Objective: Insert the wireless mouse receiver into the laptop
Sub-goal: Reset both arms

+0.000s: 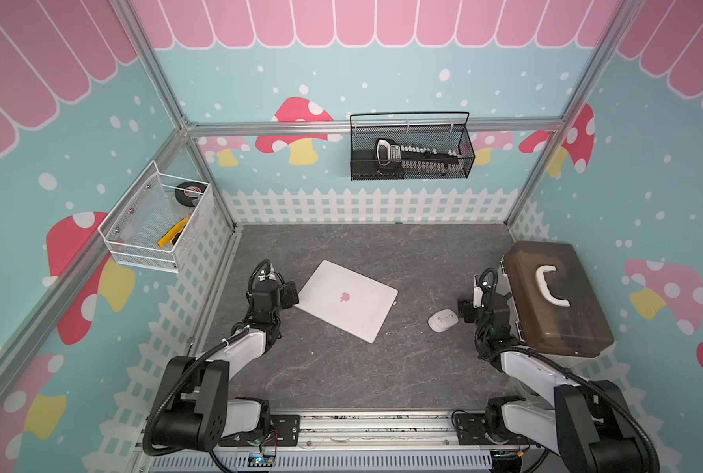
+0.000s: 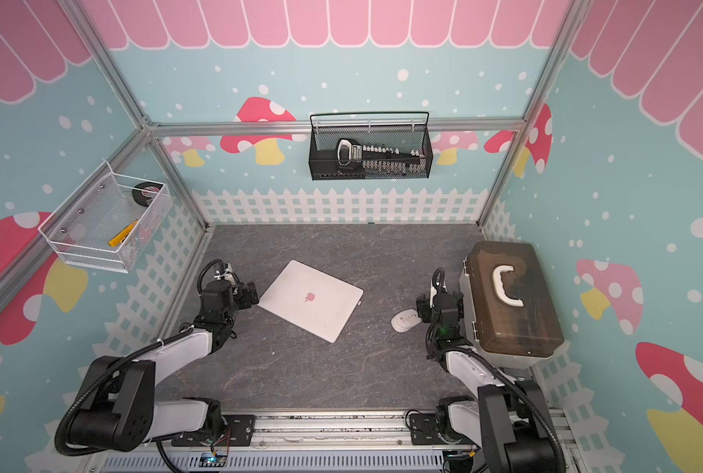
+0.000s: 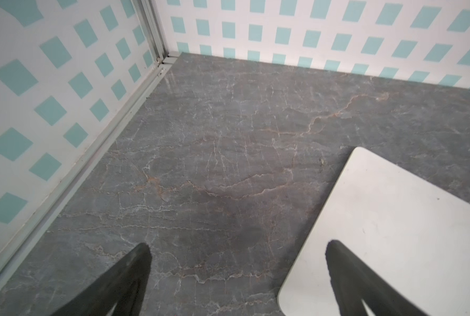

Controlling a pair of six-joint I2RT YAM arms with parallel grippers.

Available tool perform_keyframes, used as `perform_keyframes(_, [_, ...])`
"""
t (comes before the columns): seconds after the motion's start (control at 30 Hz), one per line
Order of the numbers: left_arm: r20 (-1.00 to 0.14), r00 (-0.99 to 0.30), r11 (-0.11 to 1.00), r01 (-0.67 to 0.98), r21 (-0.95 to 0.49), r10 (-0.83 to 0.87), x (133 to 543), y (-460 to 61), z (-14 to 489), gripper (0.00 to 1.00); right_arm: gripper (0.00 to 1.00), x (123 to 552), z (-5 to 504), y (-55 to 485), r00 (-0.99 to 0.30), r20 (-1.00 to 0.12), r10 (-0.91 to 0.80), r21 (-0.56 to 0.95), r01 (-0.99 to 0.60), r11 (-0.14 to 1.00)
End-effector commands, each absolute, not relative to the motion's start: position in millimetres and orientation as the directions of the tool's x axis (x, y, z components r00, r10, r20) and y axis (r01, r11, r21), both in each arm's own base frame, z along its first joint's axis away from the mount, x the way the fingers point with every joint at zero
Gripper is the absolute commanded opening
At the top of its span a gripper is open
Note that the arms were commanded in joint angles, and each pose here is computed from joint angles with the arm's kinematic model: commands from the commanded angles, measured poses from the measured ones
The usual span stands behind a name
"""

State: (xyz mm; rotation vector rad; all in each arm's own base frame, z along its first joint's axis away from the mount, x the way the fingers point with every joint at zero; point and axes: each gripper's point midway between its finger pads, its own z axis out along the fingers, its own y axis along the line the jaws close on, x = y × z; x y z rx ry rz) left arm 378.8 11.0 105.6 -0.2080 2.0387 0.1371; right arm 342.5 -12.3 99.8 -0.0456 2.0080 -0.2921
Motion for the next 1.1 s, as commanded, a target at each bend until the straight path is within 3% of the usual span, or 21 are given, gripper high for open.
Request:
perform_keyframes(0.0, [-0.939, -0.342, 0.985, -0.172, 0.03, -0.031, 398.3, 9.7, 131.7, 0.99, 0.88, 360.9, 134.8, -10.9, -0.25, -0.956, -0.153, -0.189, 0.126, 0.974])
perform_keyframes(0.17, [-0.972, -0.233, 0.988, -0.153, 0.02, -0.016, 404.2, 14.4, 117.6, 0.99, 0.87, 379.3, 114.1, -0.2, -0.274, -0.939, -0.208, -0.222, 0.024, 0.975])
perform_keyframes(0.23, [-0.956, -0.289, 0.991, -0.137, -0.001, -0.041, 403.3, 14.9, 112.4, 0.99, 0.88, 385.2, 105.6, 4.5, -0.245, -0.945, -0.217, -0.222, -0.01, 0.975])
perform_keyframes(0.3, [-0.959, -0.279, 0.992, -0.13, -0.007, -0.043, 405.5, 15.0, 113.3, 0.99, 0.89, 387.2, 99.3, 1.2, -0.314, -0.928, -0.202, -0.205, -0.025, 0.978])
perform_keyframes(0.47, [-0.965, -0.26, 0.992, -0.13, -0.008, -0.042, 405.5, 16.0, 114.3, 0.99, 0.98, 394.2, 98.4, -14.6, -0.321, -0.939, -0.123, -0.139, 0.027, 0.99])
perform_keyframes(1.07, [-0.962, -0.271, 0.992, -0.13, -0.008, -0.043, 404.3, 15.8, 114.5, 0.99, 0.99, 392.9, 97.6, -15.2, -0.328, -0.936, -0.125, -0.142, 0.029, 0.989])
